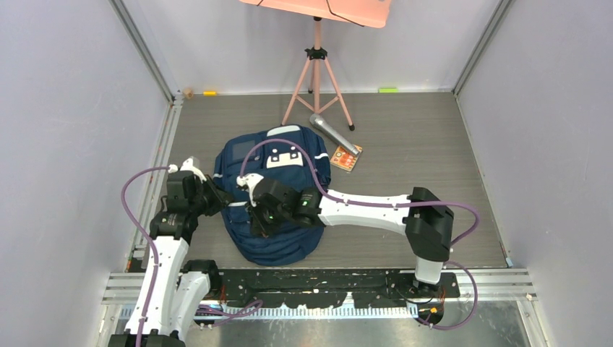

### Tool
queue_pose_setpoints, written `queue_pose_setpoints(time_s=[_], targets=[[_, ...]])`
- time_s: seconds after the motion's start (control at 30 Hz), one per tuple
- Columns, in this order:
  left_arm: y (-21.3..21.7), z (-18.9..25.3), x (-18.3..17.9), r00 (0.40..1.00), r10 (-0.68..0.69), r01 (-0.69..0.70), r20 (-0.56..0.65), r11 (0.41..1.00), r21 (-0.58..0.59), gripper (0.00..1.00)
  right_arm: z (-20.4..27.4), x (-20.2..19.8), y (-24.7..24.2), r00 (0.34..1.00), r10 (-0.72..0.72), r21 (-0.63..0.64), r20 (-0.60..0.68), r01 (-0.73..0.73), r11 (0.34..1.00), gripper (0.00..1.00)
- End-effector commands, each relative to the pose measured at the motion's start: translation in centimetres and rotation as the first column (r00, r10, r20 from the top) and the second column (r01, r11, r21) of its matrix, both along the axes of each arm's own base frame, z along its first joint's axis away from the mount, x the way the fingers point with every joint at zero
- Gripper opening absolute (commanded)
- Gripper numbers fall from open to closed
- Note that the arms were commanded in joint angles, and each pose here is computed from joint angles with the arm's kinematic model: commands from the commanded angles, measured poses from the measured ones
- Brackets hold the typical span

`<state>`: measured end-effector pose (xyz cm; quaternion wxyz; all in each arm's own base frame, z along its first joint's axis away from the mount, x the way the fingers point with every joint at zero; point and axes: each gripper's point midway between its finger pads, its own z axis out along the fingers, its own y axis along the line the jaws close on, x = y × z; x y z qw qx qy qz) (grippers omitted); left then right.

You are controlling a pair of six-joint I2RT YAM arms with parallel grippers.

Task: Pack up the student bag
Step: Unzip the student bag at the center of the board.

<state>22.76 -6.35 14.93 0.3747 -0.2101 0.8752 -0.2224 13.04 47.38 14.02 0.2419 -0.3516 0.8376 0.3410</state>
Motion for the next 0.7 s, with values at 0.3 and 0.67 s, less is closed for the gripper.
queue_pose_setpoints(time_s=[0.3,0.67], targets=[[-2.5,2.5,0.0,0.995,-0.060,0.071,0.081,0.989,-0.130,0.00,5.1,1.0,8.2,0.978,0.132,0.210,0.159,-0.164,0.964,0.00],[-1.8,2.6,0.0,0.994,-0.047,0.056,0.097,0.994,-0.090,0.00,7.5,0.9,7.7,0.973,0.124,0.248,0.192,-0.170,0.954,0.13]])
